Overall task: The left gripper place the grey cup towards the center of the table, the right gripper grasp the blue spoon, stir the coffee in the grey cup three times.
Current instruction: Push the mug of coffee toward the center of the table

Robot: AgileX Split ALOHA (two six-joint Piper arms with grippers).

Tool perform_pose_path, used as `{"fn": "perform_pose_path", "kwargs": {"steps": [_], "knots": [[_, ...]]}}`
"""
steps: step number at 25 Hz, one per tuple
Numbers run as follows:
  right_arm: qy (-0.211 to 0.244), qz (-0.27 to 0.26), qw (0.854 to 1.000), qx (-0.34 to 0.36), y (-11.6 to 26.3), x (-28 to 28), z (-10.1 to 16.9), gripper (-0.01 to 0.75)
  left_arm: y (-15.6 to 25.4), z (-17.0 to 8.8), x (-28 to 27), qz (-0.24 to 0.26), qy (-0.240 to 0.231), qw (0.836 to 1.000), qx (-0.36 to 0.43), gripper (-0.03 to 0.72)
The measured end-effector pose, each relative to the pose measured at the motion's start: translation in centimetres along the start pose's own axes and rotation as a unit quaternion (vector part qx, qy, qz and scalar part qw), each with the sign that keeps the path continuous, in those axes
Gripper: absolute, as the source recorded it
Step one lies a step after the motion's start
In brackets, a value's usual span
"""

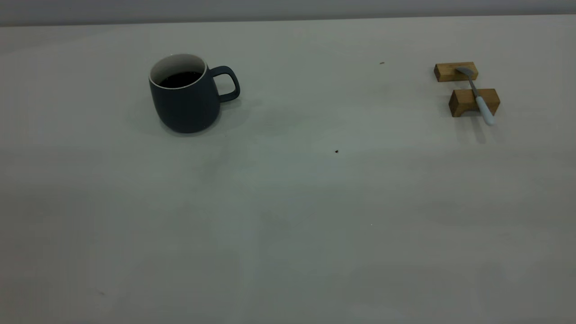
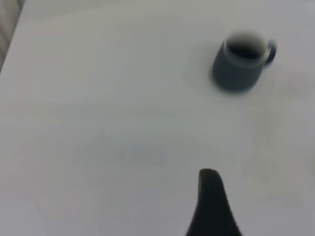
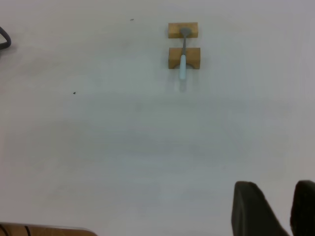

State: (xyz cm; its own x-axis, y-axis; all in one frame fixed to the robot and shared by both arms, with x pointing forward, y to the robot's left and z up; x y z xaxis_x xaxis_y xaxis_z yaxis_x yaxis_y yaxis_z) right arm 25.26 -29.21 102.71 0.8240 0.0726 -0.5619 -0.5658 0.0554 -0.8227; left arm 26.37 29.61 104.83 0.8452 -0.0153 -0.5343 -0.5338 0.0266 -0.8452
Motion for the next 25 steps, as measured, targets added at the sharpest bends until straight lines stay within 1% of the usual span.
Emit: {"fn": "perform_pose_path", "kwargs": {"steps": [2, 4, 7, 10, 12, 16, 18, 21, 24, 25], "knots": [[0.000, 0.000, 1.000, 0.000, 0.0, 0.0, 0.0, 0.240, -2.0, 0.1, 1.2, 0.005, 0.005, 1.000, 0.002, 0.585], [0.000, 0.000, 1.000, 0.000, 0.0, 0.0, 0.0, 0.240, -3.7, 0.3, 2.7, 0.031, 0.007, 0.999, 0.018, 0.585], [0.000, 0.000, 1.000, 0.000, 0.0, 0.0, 0.0, 0.240, -6.0, 0.6, 5.9, 0.093, 0.014, 0.994, 0.058, 0.585], [0.000, 0.000, 1.000, 0.000, 0.0, 0.0, 0.0, 0.240, -7.8, 1.0, 9.3, 0.144, 0.024, 0.985, 0.089, 0.585], [0.000, 0.000, 1.000, 0.000, 0.0, 0.0, 0.0, 0.240, -8.8, 1.2, 11.8, 0.168, 0.027, 0.980, 0.099, 0.585], [0.000, 0.000, 1.000, 0.000, 0.0, 0.0, 0.0, 0.240, -9.8, 1.7, 18.1, 0.221, 0.035, 0.969, 0.107, 0.585], [0.000, 0.000, 1.000, 0.000, 0.0, 0.0, 0.0, 0.240, -9.8, 2.0, 21.5, 0.250, 0.041, 0.960, 0.114, 0.585], [0.000, 0.000, 1.000, 0.000, 0.0, 0.0, 0.0, 0.240, -9.1, 2.3, 26.9, 0.303, 0.055, 0.944, 0.122, 0.585], [0.000, 0.000, 1.000, 0.000, 0.0, 0.0, 0.0, 0.240, -8.6, 2.5, 31.7, 0.332, 0.066, 0.932, 0.133, 0.585], [0.000, 0.000, 1.000, 0.000, 0.0, 0.0, 0.0, 0.240, -8.8, 2.6, 33.0, 0.333, 0.070, 0.930, 0.142, 0.585]]}}
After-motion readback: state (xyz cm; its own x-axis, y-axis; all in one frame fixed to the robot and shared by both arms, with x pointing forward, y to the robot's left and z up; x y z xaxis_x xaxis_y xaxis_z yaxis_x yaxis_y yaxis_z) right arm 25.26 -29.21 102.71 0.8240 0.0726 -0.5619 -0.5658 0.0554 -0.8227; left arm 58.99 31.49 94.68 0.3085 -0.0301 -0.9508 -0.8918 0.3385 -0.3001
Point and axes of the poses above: a point on each arm's last joint axis where the gripper is mounted, x pointing out along that axis toward the gripper, z along the wrist's bending axis when the last joint is at zero, y = z × x, the point moved 2 cm from there along x, pointing out along that axis toward the gripper, and after that the axes turned 5 degrees about x, right-handed, at the moved point
